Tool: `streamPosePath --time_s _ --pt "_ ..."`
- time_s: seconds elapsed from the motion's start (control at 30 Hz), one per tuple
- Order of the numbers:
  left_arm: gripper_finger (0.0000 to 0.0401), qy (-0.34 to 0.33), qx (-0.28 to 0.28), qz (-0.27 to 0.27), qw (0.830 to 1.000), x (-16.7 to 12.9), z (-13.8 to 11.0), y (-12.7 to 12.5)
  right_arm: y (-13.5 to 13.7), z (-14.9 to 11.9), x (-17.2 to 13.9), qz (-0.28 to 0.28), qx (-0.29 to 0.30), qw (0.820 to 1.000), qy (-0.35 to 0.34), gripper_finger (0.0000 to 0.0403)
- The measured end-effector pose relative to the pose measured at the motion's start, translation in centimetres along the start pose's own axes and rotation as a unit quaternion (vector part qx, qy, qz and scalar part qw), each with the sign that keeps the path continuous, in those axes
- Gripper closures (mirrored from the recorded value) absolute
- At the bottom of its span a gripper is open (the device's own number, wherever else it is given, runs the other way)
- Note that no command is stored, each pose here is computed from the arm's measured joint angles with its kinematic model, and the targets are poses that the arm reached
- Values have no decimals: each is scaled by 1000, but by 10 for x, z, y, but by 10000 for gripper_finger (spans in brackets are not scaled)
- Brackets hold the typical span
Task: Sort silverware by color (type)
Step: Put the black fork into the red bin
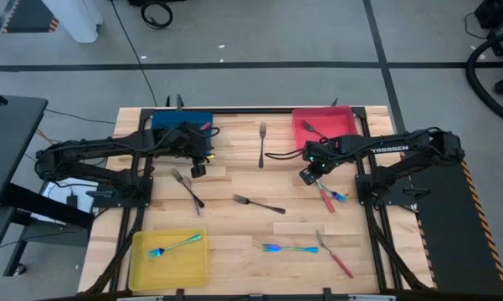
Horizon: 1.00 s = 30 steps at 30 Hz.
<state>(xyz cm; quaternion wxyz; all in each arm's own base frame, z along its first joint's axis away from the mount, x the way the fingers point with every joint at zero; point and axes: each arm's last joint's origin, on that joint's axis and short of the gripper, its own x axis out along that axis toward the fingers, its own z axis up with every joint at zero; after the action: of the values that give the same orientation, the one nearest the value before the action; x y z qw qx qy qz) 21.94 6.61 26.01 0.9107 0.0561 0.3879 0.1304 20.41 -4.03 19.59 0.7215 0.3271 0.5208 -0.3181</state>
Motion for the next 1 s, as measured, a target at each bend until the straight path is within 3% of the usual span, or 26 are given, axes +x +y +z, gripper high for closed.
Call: streamPosePath --time_s 0.3,0.5,0.77,0.87,1.0 --pt "296 -23 32 6 999 0 5 1 3 4 0 14 4 1000 -24 315" --pt "296 -24 37 6 999 0 5 1 19 14 -3 80 -26 992 -90 315" --pt "296 -24 15 5 1000 0 5 1 52 21 -17 194 -191 940 -208 315" --pt "296 -24 -6 5 1000 0 5 1 57 21 -20 210 -238 920 -229 311" --pt "296 -25 -10 5 1000 0 5 1 58 20 -20 202 -280 908 -238 298"
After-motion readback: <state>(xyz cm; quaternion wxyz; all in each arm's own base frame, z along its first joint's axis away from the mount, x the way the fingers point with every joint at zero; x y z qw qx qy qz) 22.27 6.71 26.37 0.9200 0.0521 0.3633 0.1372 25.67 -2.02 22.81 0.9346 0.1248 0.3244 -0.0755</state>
